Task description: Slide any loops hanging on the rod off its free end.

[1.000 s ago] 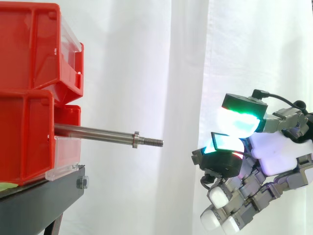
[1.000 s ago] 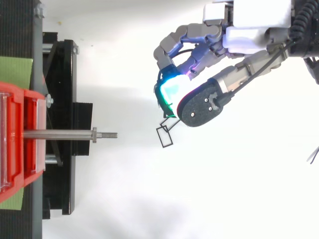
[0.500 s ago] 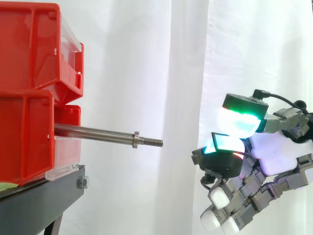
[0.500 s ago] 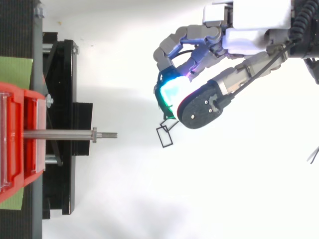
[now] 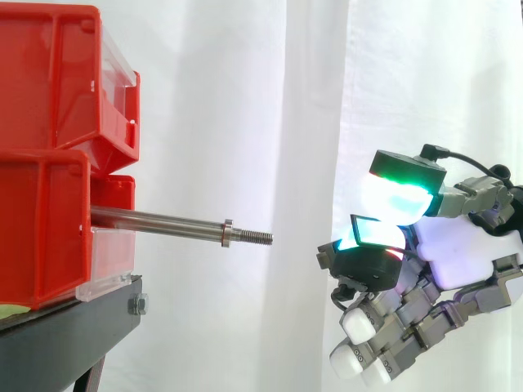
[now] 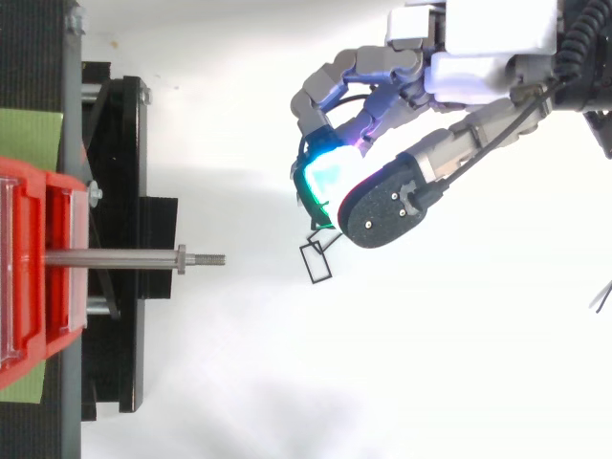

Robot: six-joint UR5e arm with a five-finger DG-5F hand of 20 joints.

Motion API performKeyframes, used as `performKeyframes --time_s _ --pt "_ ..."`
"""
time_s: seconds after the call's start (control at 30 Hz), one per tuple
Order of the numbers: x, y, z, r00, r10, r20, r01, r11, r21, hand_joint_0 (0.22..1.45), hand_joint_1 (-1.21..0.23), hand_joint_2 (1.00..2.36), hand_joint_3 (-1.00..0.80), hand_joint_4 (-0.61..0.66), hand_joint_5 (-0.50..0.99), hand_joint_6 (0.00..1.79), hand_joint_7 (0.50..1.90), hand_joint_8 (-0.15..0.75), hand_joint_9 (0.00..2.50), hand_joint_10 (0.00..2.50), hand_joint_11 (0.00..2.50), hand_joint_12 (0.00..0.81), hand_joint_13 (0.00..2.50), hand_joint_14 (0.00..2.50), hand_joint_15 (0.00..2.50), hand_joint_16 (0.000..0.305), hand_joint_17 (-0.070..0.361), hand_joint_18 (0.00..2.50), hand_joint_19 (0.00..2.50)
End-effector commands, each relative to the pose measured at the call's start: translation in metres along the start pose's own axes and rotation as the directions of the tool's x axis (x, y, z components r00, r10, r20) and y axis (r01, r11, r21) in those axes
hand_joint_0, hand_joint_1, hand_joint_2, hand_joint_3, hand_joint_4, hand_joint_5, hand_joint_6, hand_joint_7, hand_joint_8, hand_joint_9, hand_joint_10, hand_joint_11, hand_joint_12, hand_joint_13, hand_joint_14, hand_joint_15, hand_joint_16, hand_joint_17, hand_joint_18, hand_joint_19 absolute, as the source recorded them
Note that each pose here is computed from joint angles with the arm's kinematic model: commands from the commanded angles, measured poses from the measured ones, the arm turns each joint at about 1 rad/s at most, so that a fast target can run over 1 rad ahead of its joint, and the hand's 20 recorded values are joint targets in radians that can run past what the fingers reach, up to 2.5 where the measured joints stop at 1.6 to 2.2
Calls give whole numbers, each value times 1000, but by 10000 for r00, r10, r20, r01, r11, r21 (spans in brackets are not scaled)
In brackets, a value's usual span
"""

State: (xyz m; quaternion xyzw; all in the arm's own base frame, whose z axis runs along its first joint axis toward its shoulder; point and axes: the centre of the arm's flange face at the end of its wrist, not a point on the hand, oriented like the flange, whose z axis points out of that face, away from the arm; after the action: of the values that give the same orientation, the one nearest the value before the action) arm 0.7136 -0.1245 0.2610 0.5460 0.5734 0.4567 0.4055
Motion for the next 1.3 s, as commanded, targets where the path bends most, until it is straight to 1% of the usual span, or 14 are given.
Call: performKeyframes --time_s 0.0,0.13,0.27,0.33,0.53,0.57,0.6,0.9,0.97,1.13,1.17,1.27 --pt "0 1 0 10000 -2 -3 2 10000 -14 607 -770 1021 -171 -116 -202 874 1440 259 799 0 31 219 521 0 0 35 78 369 92" --pt "-1 0 0 10000 2 12 -2 10000 -14 605 -774 1020 -173 -112 -201 875 1436 255 785 0 27 216 515 0 0 35 78 341 76" --pt "0 1 0 10000 -2 -3 2 10000 -14 607 -756 1018 -180 -100 -201 873 1502 253 793 0 22 209 517 0 0 34 77 335 71" --pt "0 0 0 10000 -1 -3 1 10000 2 609 -735 1018 -201 -76 -207 882 1449 252 777 0 30 211 518 0 0 34 77 337 56" --pt "-1 0 0 10000 2 12 -2 10000 -14 606 -715 1016 -224 -27 -216 886 1465 262 789 1 29 207 531 0 0 34 77 337 64" --pt "0 -1 0 10000 1 -3 -1 10000 17 606 -714 1016 -225 -21 -216 886 1468 263 792 0 30 207 531 0 0 34 77 336 68" --pt "0 1 0 10000 -17 -3 17 10000 -14 604 -703 1016 -226 -5 -217 885 1487 267 795 0 40 208 533 0 0 34 77 336 56" --pt "0 0 0 10000 -16 -3 16 10000 2 601 -666 1016 -222 4 -223 893 1491 235 787 2 98 210 531 0 0 34 77 329 73" --pt "0 1 0 10000 -2 -3 2 10000 -14 604 -664 1015 -238 20 -226 896 1471 247 788 4 132 211 533 0 0 34 77 329 64" --pt "0 -1 0 10000 1 -3 -1 10000 17 609 -653 1015 -249 30 -229 898 1467 258 802 4 123 210 545 0 0 34 77 337 69" --pt "0 1 0 10000 -17 -3 17 10000 -14 610 -653 1015 -251 32 -230 898 1472 266 798 4 121 212 545 0 0 34 77 337 69" --pt "0 0 0 10000 -16 -3 16 10000 2 611 -652 1015 -253 32 -231 899 1465 259 808 2 99 208 555 0 0 35 78 348 61"
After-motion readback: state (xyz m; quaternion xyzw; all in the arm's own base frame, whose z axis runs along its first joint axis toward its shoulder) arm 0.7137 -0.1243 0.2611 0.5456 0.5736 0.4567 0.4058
